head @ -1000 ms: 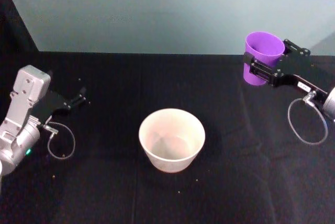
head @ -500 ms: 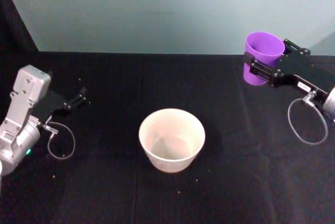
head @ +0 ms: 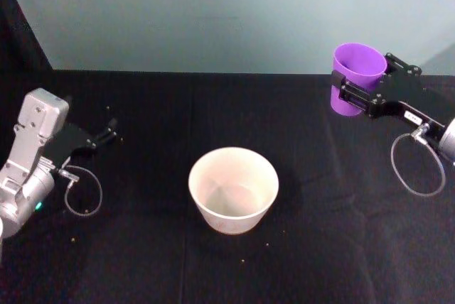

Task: Pick up the cup and pour the mung beans from the cup into the bowl.

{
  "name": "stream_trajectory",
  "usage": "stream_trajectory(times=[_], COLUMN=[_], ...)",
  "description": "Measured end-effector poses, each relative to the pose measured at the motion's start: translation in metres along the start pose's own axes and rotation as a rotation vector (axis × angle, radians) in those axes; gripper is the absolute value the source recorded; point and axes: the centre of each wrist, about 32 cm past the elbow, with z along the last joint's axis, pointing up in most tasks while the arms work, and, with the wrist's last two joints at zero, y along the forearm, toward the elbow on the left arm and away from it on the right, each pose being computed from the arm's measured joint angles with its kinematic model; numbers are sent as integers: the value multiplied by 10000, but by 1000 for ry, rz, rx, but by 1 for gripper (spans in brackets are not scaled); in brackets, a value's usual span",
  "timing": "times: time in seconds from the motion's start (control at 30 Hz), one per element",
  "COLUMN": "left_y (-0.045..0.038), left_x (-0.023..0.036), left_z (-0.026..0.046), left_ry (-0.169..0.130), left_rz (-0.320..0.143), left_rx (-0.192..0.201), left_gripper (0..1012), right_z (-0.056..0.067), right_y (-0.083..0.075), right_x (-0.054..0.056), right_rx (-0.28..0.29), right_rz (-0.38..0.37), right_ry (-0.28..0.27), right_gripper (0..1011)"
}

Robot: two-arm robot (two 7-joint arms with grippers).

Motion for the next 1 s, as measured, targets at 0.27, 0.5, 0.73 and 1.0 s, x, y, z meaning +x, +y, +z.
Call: stream_trajectory(times=[0.27,0.5,0.73,1.0], left_y=[0,0,0,0], left_x=[0,0,0,0], left_z=[0,0,0,0], left_ry=[0,0,0,0], left_rz=[0,0,0,0], left_rx=[0,0,0,0], left_gripper=[1000,1000,1000,1000], right_z=[0,0,0,0], right_y=[0,0,0,0], right_x=[0,0,0,0], right_rx=[0,0,0,0], right_rz=[0,0,0,0], right_ry=[0,0,0,0], right_gripper=[735,735,735,735])
